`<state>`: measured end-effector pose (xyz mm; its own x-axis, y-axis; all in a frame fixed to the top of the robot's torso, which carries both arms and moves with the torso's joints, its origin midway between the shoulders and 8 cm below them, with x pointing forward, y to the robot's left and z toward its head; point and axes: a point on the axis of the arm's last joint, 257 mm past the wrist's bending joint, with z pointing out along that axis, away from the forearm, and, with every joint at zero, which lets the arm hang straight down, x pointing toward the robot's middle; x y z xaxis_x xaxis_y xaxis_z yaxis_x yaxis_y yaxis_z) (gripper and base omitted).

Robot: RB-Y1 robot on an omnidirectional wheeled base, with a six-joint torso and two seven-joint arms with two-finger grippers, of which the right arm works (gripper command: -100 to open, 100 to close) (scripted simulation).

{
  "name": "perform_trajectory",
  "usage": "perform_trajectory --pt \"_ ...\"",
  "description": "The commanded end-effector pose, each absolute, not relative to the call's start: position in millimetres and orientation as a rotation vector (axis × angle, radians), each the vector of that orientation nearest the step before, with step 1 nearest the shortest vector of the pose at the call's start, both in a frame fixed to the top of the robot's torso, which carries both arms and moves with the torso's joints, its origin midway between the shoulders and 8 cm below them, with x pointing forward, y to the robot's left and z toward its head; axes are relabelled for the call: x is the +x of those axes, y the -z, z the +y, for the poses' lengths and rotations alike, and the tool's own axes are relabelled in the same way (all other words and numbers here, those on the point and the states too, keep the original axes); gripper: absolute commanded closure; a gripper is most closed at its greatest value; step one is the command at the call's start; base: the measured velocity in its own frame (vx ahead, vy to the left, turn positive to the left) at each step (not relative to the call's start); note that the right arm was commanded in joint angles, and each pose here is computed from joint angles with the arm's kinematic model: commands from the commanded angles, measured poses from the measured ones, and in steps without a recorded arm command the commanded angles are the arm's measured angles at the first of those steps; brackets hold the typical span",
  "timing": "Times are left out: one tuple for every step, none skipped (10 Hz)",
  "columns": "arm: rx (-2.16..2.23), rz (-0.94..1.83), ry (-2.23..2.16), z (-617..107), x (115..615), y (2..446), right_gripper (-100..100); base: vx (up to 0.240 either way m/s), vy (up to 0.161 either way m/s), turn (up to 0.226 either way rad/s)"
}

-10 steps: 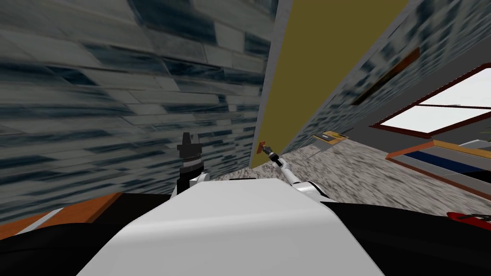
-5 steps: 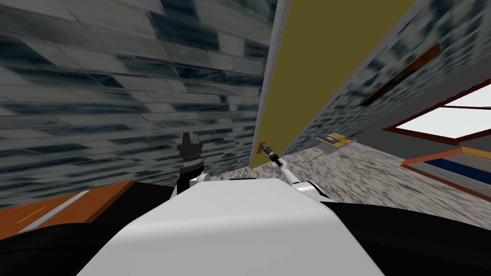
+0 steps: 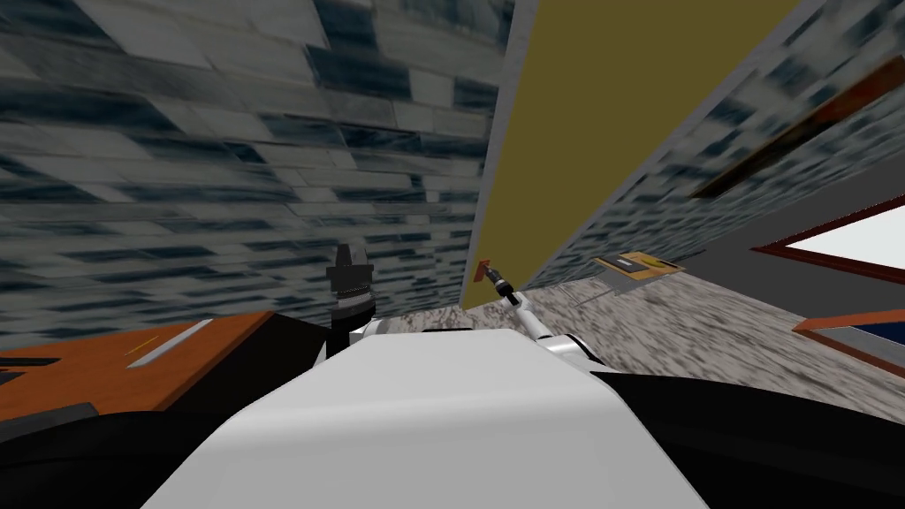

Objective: Pull the door open

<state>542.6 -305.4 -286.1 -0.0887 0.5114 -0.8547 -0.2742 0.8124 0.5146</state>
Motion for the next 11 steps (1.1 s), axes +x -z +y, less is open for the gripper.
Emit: perform_trajectory --pt "0.273 1.500 -0.702 -315.4 547.5 278.2 100 -0.103 -0.080 0.145" --pt "0.318 1.488 -0.732 -317.6 549.0 276.7 100 -0.083 -0.082 0.154" --pt "0.323 1.488 -0.737 -317.6 549.0 276.7 100 -0.051 -0.056 0.056" --pt "0.370 1.475 -0.768 -319.7 550.4 275.3 100 -0.061 -0.046 0.088" --pt "0.417 1.461 -0.799 -321.9 551.7 273.9 100 -0.088 -0.069 0.130" --pt "0.462 1.446 -0.829 -324.1 553.1 272.6 100 -0.082 -0.072 0.142" --pt "0.510 1.429 -0.861 -326.5 554.4 271.4 100 -0.093 -0.069 0.167" --pt "0.557 1.411 -0.892 -329.0 555.8 270.2 100 -0.095 -0.088 0.146" --pt "0.604 1.392 -0.923 -331.4 557.1 269.1 100 -0.077 -0.094 0.129" --pt "0.609 1.391 -0.928 -331.4 557.1 269.1 100 -0.046 -0.060 0.040" --pt "0.657 1.370 -0.961 -333.8 558.4 268.1 100 -0.051 -0.038 0.085"
